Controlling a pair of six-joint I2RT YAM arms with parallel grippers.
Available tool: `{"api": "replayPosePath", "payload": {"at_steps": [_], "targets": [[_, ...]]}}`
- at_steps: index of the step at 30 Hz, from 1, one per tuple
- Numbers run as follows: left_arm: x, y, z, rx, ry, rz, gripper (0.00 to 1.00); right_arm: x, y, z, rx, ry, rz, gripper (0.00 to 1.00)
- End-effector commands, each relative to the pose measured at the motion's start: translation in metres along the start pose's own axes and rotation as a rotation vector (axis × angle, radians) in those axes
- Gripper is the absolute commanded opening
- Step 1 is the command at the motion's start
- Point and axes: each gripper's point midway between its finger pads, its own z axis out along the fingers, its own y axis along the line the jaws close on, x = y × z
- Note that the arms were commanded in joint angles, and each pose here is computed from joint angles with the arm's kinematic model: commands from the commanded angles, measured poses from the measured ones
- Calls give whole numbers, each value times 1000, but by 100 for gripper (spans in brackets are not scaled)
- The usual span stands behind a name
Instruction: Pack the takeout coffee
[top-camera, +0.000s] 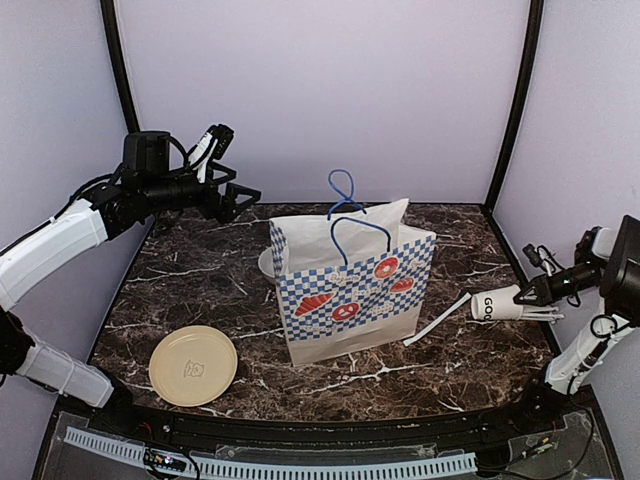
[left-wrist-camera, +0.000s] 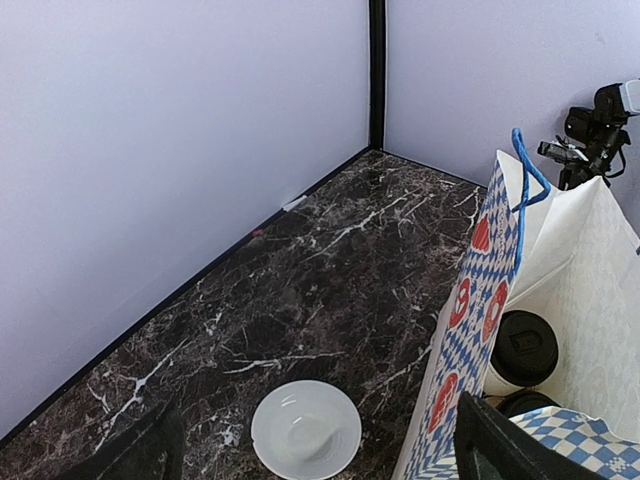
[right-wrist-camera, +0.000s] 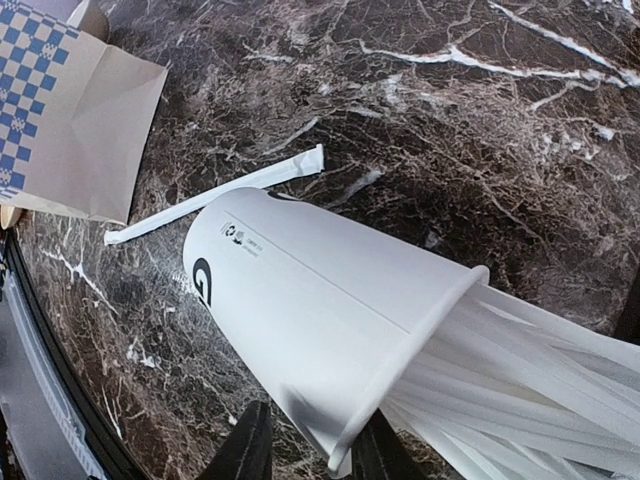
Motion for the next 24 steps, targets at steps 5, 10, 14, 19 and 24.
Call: {"api": "replayPosePath", "payload": {"at_steps": [5, 10, 14, 19, 24], "targets": [[-1, -3, -2, 21, -6, -6, 96, -9, 3, -8, -32, -47, -3, 18], [0, -4, -2, 25, -5, -8, 96, -7, 6, -7, -44, -48, -3, 9], [-1, -4, -2, 26, -5, -8, 96, -6, 10, -7, -53, -47, -8, 1], [1, -5, -1, 30, -1, -11, 96, -9, 14, -12, -56, -54, -19, 0], [0, -5, -1, 30, -2, -8, 96, -15, 17, -19, -44, -60, -28, 0]]}}
